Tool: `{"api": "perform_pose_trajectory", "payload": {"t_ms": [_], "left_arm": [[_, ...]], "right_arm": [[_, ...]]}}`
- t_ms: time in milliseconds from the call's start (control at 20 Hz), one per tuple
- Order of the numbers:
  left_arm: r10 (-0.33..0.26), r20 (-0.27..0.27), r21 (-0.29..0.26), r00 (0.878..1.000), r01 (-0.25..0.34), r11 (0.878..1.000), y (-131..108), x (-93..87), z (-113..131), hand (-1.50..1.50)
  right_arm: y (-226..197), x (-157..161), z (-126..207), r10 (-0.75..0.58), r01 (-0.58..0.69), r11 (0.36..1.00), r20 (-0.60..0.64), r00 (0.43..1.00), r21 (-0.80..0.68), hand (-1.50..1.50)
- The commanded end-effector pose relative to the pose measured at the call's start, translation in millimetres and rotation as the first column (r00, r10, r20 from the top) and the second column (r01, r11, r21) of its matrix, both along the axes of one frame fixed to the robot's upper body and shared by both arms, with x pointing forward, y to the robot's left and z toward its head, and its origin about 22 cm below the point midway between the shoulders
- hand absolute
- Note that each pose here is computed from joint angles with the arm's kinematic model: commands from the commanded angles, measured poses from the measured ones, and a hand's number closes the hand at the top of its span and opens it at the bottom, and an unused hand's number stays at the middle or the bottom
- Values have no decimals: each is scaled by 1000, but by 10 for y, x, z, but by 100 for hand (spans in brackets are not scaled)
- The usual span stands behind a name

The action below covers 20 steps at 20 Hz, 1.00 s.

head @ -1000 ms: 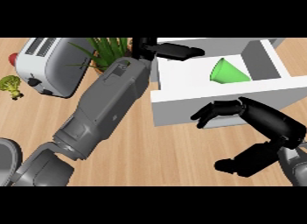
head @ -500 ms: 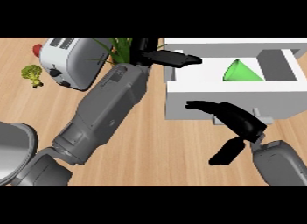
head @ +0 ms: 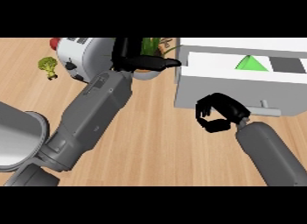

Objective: Pick up the cup, place it into the drawer and close the drawer

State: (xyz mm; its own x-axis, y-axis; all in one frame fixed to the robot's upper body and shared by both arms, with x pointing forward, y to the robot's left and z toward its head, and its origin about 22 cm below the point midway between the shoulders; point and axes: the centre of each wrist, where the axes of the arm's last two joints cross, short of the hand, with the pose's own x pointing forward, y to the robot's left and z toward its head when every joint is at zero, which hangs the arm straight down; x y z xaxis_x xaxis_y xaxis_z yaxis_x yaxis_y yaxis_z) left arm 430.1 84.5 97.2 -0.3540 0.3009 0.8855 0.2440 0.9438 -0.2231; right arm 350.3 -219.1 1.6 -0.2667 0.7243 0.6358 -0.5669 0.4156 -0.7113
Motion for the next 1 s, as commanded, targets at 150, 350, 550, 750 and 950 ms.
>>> {"api": "perform_pose_trajectory", "payload": {"t_ms": [150,350,550,750,950], "left_arm": [[-3,-54,-10,999,3,1000,457,-88,-277,-150],[2,-46,-4,999,-2,1000,624,-72,-245,-150],[-18,-35,-3,999,18,1000,598,-87,-187,-150],[-42,-40,1,998,42,999,701,-113,-217,-150],[-65,-40,19,997,66,998,726,-147,-268,-150]], "right_arm": [[-390,395,124,-127,115,988,122,984,99,150],[-551,665,513,-210,176,969,202,957,176,150],[-641,775,667,-290,256,950,200,936,179,150],[-686,847,898,-313,267,936,197,929,229,150],[-970,814,1074,-321,269,931,203,925,246,150]]}}
